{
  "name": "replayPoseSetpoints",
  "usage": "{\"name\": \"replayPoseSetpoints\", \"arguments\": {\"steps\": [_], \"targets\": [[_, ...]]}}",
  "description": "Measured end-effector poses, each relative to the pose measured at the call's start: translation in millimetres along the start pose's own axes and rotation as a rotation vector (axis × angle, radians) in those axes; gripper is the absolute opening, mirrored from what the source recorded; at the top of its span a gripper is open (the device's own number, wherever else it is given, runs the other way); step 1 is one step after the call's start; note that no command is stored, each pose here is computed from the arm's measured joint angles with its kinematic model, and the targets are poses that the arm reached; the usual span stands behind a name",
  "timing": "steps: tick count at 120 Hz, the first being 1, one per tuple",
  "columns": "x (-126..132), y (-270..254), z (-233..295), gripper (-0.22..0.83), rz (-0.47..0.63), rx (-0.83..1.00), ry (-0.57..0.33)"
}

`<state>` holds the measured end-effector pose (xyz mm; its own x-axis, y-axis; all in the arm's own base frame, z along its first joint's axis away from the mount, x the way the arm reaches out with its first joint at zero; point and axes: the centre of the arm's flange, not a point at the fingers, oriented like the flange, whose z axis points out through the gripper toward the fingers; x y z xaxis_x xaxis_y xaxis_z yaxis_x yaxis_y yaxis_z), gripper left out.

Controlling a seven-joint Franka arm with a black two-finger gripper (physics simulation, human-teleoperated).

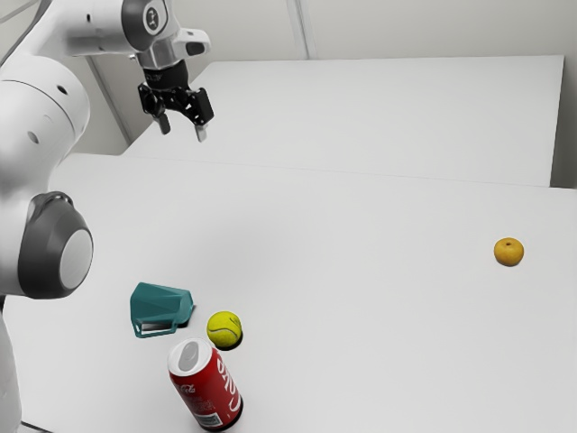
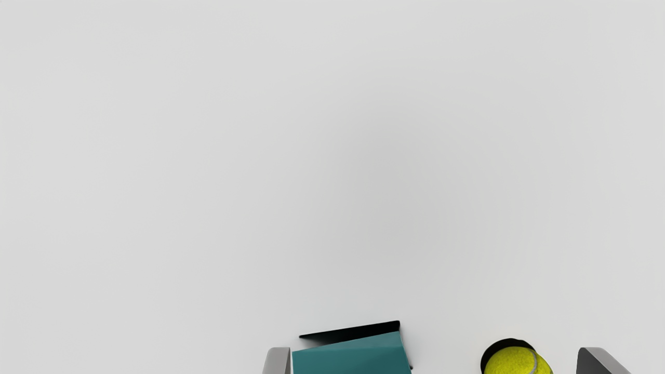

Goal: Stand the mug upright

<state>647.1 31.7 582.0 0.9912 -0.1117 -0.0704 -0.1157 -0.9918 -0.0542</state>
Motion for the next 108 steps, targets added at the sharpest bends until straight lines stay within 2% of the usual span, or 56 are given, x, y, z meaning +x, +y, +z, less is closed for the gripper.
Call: {"name": "replayPoseSetpoints", "arguments": {"steps": [28, 45, 57, 73, 108], "targets": [[-8.6, -1.6, 2.4, 0.61, 0.002, -0.037, -0.010], [-49.4, -2.0, 38.4, 0.61, 0.017, -0.180, -0.060], [-86.4, -15.5, 53.1, 0.61, 0.007, -0.247, -0.040], [-121.4, -38.4, 68.7, 0.62, -0.015, -0.263, -0.004], [-172.1, -84.9, 111.7, 0.62, -0.058, -0.261, 0.017]]}}
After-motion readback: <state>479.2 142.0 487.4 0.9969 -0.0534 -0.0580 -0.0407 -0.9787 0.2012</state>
